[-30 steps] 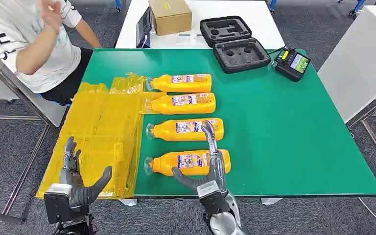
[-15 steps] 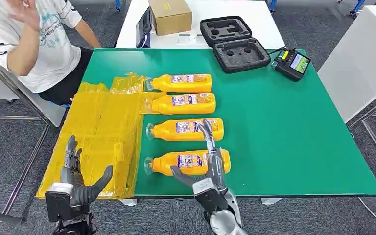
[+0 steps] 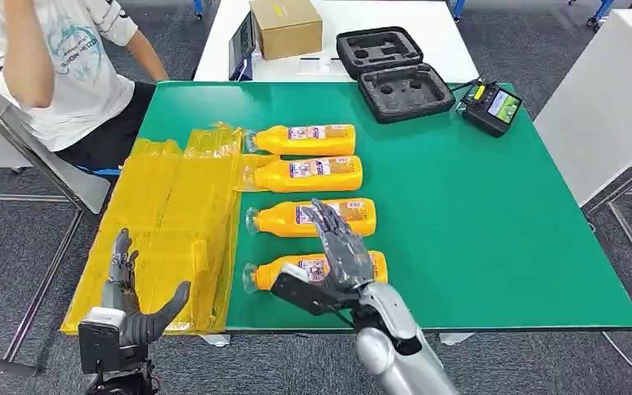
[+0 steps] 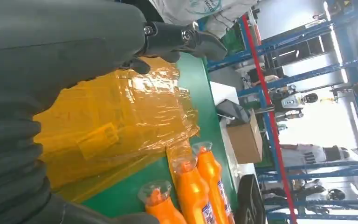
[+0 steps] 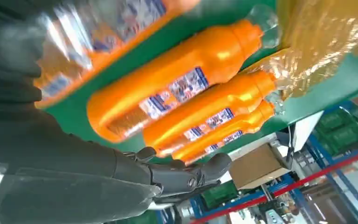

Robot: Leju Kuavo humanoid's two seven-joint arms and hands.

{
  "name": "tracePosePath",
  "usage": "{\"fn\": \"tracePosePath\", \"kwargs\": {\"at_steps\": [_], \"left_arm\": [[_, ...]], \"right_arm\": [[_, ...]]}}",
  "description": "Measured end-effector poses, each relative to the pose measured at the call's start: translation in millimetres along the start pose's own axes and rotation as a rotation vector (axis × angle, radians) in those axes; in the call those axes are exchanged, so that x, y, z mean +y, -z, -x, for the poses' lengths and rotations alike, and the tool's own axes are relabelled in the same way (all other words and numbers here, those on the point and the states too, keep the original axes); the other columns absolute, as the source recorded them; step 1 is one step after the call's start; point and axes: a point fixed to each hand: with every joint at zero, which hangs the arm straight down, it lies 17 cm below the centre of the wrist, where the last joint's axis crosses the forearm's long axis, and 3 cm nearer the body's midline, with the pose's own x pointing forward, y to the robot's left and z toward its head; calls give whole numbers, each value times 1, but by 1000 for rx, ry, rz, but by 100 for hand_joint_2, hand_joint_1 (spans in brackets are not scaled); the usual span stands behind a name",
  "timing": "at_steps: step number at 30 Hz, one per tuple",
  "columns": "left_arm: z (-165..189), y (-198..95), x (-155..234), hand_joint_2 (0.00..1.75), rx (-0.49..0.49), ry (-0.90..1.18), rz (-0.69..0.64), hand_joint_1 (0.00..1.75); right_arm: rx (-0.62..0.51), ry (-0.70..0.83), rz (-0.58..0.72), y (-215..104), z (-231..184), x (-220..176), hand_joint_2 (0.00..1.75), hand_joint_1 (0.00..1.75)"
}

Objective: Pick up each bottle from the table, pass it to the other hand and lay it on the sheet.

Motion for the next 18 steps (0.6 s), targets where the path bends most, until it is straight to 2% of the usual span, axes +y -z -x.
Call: {"fn": "tracePosePath", "kwargs": {"at_steps": [7,18], "left_arm": [[4,-2,4,175,14,10,-6,0],[8,-2,13,175,23,31,-20,0]], "right_arm": [[-33,-58,-64,24,-4,2,175,0],[-61,-92,-145,35,-12,16,175,0]]}}
